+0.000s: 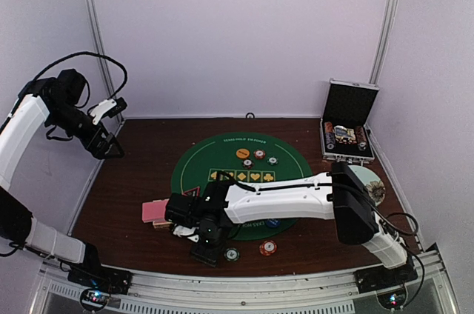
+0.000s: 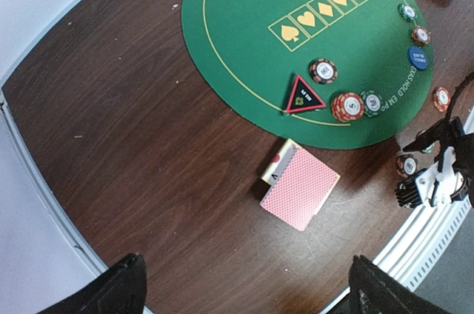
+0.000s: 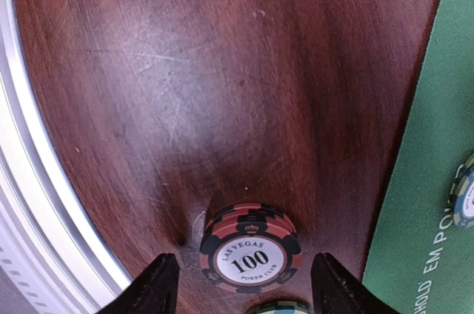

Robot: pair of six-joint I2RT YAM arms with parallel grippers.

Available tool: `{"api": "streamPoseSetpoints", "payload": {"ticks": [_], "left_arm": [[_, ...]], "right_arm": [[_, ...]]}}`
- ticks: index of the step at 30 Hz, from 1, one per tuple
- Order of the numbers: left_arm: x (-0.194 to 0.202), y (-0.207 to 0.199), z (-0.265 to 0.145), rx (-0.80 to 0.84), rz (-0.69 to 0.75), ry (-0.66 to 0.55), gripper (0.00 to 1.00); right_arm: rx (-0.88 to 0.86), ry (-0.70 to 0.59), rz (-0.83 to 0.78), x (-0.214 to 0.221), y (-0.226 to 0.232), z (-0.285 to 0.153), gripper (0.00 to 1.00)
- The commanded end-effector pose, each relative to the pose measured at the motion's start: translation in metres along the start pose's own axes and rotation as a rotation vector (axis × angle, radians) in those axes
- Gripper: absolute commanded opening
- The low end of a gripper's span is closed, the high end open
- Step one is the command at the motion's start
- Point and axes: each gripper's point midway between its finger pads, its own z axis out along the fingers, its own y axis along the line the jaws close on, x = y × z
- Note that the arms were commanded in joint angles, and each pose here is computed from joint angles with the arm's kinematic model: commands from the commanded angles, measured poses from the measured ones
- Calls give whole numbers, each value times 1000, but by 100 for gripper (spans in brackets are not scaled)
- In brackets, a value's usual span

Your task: Distribute texas hold em gaming equipment

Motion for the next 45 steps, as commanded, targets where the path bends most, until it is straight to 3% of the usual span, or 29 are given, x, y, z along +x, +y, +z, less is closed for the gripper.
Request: {"api": "streamPoseSetpoints", "payload": {"ticks": [1,21,29,45], "left_arm": [[-2,2,-1,1,3,-4,98],[-1,3,-3,-9,9,-4,98],[-1,2,-4,-10,10,-6,98],[-3,3,-5,-15,10,-11,97]], "right_arm": [[36,-27,-17,-9,-3,-5,64],[27,-9,-19,-7,-1,4,58],[35,-25,-15,-9,-2,-4,48],[36,-26,-21,-11,-3,-8,52]]}}
